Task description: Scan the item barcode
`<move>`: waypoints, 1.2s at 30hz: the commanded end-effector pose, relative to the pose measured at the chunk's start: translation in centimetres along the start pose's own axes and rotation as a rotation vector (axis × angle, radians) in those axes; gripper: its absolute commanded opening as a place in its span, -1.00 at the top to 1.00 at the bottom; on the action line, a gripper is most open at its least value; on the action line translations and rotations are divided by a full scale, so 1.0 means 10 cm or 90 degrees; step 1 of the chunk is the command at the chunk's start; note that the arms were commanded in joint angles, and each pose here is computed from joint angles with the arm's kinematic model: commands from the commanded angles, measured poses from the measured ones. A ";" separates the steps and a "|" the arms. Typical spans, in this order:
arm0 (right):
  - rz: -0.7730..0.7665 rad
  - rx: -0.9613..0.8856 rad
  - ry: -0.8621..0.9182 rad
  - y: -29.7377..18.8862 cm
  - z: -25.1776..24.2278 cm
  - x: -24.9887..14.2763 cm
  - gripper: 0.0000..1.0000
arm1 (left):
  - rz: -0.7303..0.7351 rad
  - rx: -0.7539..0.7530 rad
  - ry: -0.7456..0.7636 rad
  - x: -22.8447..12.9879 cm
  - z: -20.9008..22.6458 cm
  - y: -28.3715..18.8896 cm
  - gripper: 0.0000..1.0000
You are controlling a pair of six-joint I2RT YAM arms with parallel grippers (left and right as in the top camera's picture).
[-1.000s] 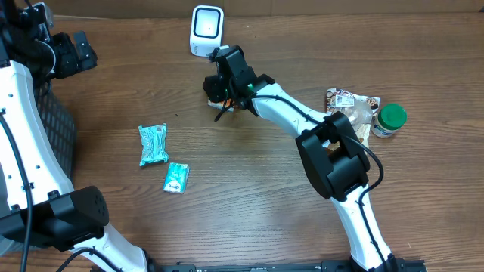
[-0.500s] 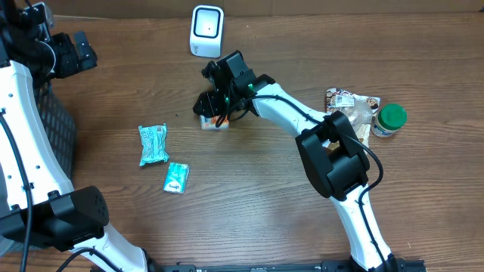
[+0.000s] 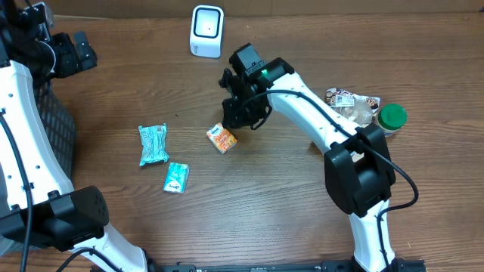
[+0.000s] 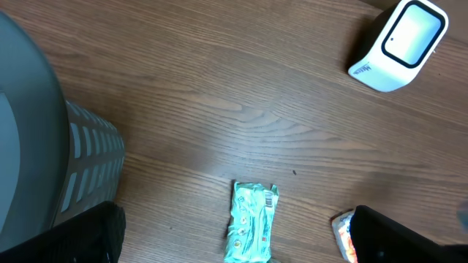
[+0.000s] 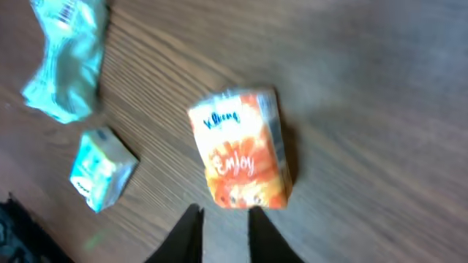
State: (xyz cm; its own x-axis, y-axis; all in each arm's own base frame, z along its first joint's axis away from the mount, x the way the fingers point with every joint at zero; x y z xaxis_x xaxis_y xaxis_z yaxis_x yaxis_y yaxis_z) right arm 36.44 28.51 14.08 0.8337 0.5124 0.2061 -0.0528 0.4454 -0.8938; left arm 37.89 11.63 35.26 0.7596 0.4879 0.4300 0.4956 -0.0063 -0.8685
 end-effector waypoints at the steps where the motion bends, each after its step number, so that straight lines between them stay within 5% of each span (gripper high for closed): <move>1: 0.024 -0.019 -0.008 0.06 0.17 -0.10 0.72 | -0.004 -0.008 -0.002 0.01 -0.02 -0.01 -1.00; 10: 0.047 -0.014 -0.038 0.53 0.51 -0.31 0.92 | -0.004 -0.008 -0.002 0.01 -0.02 -0.01 -0.99; 24: -0.057 -0.253 0.136 0.46 -0.23 -0.17 0.92 | -0.004 -0.008 -0.002 0.01 -0.02 -0.01 -0.99; 36: -0.267 -0.063 0.085 0.34 -0.12 0.49 0.92 | -0.004 -0.008 -0.002 0.01 -0.02 -0.01 -1.00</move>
State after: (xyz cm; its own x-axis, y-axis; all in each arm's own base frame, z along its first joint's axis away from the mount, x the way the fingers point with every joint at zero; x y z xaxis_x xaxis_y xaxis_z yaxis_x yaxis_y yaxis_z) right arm 41.46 30.31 10.83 0.8453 0.1928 0.4983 0.3797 0.4394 -0.8141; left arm 37.89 11.63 35.26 0.7598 0.4880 0.4296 0.4953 -0.0064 -0.8687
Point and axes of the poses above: each gripper's point midway between its finger pads, its own y axis out along the fingers, its own z axis along the line the jaws close on, x = y × z, the point moved 7 cm from there along -y, back along the fingers, and after that the axes turned 9 degrees about -y, right-handed, at the moved point
